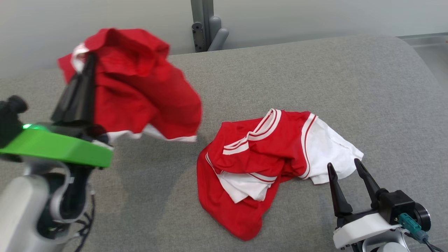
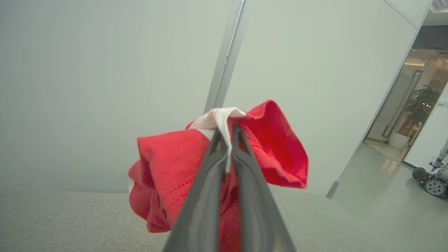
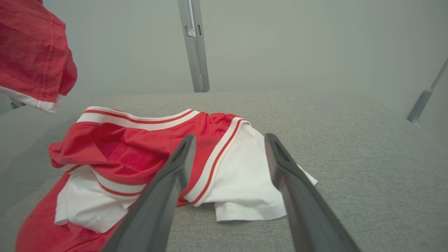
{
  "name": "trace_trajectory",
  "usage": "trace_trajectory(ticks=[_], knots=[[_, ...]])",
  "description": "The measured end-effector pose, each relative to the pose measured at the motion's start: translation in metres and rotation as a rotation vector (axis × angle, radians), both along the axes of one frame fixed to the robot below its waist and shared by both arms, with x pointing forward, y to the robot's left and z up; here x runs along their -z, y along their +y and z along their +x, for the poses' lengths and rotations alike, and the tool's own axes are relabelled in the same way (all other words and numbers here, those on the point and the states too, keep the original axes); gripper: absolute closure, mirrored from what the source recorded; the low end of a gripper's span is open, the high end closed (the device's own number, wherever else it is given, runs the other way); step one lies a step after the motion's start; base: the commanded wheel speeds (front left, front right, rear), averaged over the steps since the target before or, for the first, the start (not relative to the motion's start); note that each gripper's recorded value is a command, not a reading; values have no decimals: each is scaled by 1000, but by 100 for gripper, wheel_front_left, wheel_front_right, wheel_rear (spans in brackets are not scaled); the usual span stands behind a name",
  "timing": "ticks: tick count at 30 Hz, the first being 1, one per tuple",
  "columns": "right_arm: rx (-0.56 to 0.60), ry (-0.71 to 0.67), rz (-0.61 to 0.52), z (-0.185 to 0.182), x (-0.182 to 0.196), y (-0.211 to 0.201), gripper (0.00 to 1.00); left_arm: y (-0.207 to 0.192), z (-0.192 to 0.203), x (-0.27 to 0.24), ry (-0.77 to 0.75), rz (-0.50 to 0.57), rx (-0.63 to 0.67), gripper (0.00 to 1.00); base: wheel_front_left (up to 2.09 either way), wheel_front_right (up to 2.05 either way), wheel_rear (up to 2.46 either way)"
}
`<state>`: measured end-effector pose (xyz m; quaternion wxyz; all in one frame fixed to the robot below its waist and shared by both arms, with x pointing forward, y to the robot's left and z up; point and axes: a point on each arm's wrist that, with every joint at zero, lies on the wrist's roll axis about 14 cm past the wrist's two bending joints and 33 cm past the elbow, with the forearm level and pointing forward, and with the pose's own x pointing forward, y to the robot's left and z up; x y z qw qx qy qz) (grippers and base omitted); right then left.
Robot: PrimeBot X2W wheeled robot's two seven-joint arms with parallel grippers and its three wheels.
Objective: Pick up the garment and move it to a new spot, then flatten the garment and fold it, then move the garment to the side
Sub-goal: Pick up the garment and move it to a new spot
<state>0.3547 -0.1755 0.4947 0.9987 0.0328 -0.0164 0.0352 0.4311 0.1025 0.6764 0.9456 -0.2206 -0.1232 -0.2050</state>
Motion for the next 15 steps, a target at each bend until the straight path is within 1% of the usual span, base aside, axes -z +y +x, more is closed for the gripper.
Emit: trace_trajectory(ticks=[4,7,8,10,12,13,15], knots=[[-15,1,1,3,1,5,0,72,6,22,93,88,-187,100,0,0,0],[-26,7,2,5,3,8,0,136,7,47,182,155,-360,100,0,0,0],[-33,11,3,5,4,10,0,160,7,55,208,161,-432,100,0,0,0],[-44,14,5,7,5,14,0,192,2,73,267,150,-517,100,0,0,0],[-54,18,5,8,6,17,0,215,-4,96,330,135,-567,100,0,0,0],[-67,22,2,10,8,21,0,231,-10,119,381,151,-596,100,0,0,0],[-79,25,-7,12,9,25,0,232,-16,148,443,171,-578,100,0,0,0]])
